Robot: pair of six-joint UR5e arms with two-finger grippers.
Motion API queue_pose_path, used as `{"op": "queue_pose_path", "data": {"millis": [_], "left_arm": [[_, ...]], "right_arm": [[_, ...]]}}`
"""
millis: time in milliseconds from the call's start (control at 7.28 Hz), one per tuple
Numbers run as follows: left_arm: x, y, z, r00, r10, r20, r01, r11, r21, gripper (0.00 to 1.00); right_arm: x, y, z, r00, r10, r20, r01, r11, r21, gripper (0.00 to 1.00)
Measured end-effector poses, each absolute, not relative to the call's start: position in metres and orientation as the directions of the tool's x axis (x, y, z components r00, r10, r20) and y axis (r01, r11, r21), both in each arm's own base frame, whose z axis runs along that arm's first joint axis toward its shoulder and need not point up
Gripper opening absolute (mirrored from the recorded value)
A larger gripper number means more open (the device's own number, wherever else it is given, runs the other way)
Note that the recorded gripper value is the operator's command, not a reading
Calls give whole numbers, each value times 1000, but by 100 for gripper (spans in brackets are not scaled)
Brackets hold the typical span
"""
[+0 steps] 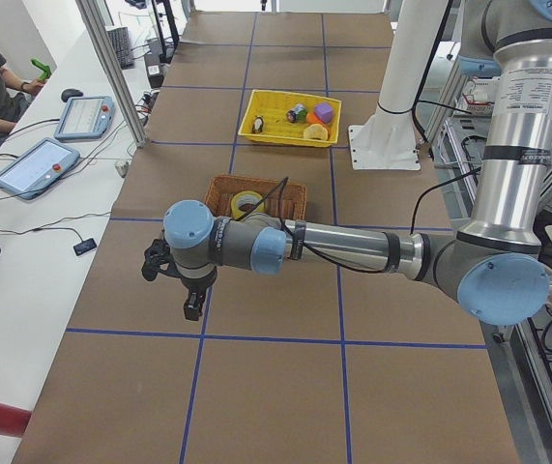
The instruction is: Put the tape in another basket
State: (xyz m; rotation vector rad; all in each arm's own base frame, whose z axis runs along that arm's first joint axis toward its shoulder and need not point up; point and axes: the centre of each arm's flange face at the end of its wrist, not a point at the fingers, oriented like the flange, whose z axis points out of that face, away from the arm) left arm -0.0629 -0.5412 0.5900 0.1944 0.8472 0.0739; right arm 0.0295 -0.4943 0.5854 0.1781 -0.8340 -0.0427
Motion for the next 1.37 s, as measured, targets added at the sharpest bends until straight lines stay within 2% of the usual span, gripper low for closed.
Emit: {"op": "queue_pose_path", "data": {"millis": [824, 1374], "left_arm": [[-50, -527, 592, 615, 102, -782, 55, 984, 171, 99], [-47, -524, 601, 611, 99, -786, 52, 985, 164, 99]], "right_arm": [[-3, -505, 570, 672, -108, 732, 35, 993, 115, 100], [-5, -503, 573, 681, -185, 708, 114, 982, 148, 100]]}}
